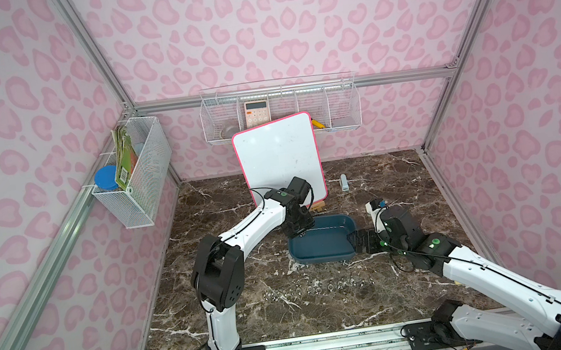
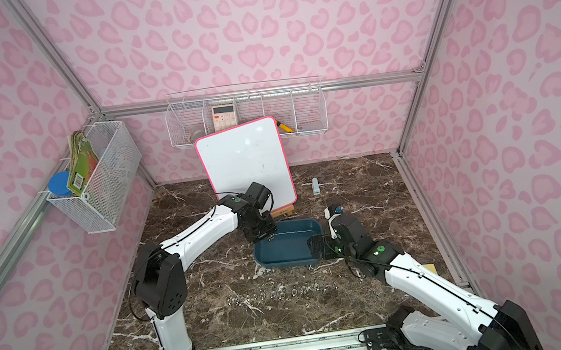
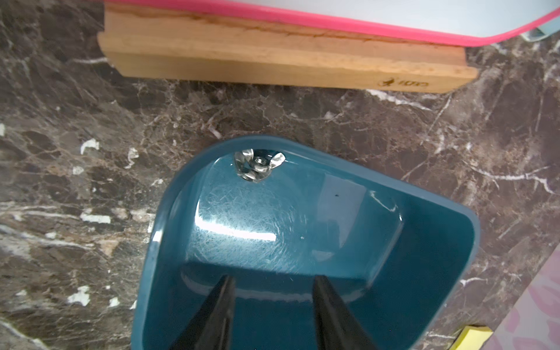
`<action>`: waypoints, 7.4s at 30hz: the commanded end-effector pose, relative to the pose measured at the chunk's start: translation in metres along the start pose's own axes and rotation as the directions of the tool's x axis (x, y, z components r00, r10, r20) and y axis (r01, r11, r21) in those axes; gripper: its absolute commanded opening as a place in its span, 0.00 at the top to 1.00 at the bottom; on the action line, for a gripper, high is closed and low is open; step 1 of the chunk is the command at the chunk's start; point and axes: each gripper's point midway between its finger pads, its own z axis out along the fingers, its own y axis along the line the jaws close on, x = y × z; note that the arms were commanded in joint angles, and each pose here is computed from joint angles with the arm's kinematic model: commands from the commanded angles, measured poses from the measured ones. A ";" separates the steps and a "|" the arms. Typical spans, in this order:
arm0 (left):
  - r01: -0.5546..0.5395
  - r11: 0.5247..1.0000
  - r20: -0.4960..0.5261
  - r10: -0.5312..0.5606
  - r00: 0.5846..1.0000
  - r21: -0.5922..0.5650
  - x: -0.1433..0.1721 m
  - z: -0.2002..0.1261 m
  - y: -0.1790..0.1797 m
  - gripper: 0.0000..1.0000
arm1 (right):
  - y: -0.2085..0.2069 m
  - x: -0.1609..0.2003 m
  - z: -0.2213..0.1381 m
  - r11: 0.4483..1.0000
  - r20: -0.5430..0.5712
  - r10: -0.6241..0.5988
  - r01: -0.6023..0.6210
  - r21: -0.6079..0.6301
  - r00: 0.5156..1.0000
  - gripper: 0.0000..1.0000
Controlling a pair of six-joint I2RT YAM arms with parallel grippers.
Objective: Take out the wing nut from the storage box
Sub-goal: Pick up the wing nut from the storage box, then place the wing nut at the center of the board, then pick up the wing nut from the storage box.
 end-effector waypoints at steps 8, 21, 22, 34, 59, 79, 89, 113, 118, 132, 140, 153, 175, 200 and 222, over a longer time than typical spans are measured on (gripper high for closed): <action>0.200 0.974 -0.004 -0.202 0.979 -0.108 -0.008 0.022 0.020 0.58 | -0.005 -0.018 -0.005 0.999 0.079 -0.045 0.046 -0.008 0.996 0.01; 0.216 0.965 0.000 -0.219 0.976 -0.146 -0.020 0.043 0.021 0.60 | -0.017 -0.020 -0.004 1.000 0.081 -0.022 0.023 -0.005 0.996 0.01; 0.215 0.965 0.000 -0.218 0.976 -0.150 -0.020 0.044 0.021 0.60 | -0.017 -0.020 -0.004 1.000 0.081 -0.021 0.022 -0.004 0.996 0.01; 0.228 0.961 0.016 -0.229 0.973 -0.158 -0.018 0.058 0.029 0.64 | -0.021 -0.016 0.000 1.000 0.066 -0.018 0.018 0.001 0.998 0.01; 0.155 0.974 0.044 -0.150 0.988 -0.163 -0.016 0.054 0.032 0.97 | -0.021 -0.014 0.002 1.000 0.061 -0.006 0.007 -0.006 0.998 0.01; -0.216 0.851 0.023 0.234 0.972 0.479 0.036 -0.004 -0.061 0.98 | 0.038 -0.039 0.030 0.954 0.009 0.046 -0.041 -0.297 0.999 0.35; -0.289 0.782 0.006 0.343 0.939 0.553 0.059 -0.025 -0.071 0.98 | 0.052 -0.044 0.067 0.925 -0.119 0.060 -0.100 -0.367 0.991 0.62; -0.313 0.740 0.026 0.372 0.928 0.595 0.063 -0.038 -0.082 0.98 | 0.052 -0.028 0.090 0.918 -0.222 0.066 -0.147 -0.370 0.973 0.86; -0.314 0.738 0.028 0.372 0.928 0.597 0.063 -0.038 -0.083 0.97 | 0.053 -0.028 0.089 0.919 -0.220 0.065 -0.144 -0.367 0.973 1.00; -0.306 0.800 0.033 0.338 0.940 0.515 0.050 -0.038 -0.058 0.43 | 0.013 -0.015 0.065 0.980 -0.195 0.082 -0.114 -0.164 0.977 1.00; -0.257 0.890 0.024 0.268 0.963 0.377 0.033 -0.025 -0.029 0.26 | -0.040 0.020 0.038 0.994 -0.201 0.083 -0.066 0.087 0.976 1.00; -0.223 0.934 0.033 0.223 0.974 0.280 0.018 -0.023 -0.009 0.09 | -0.073 0.102 0.022 0.957 -0.329 0.143 -0.046 0.285 0.933 1.00; -0.212 0.945 0.023 0.213 0.977 0.248 0.017 -0.022 -0.004 0.02 | -0.082 0.148 0.028 0.950 -0.407 0.178 -0.049 0.309 0.896 0.97; 0.064 0.995 -0.020 -0.062 0.998 0.071 0.005 0.000 0.015 0.38 | -0.052 0.019 -0.010 0.975 -0.003 0.057 -0.055 0.216 0.998 0.06; 0.368 0.928 0.065 -0.364 0.929 -0.065 -0.018 0.030 0.026 0.59 | -0.043 -0.015 -0.025 0.996 0.128 0.020 -0.030 0.078 0.992 0.01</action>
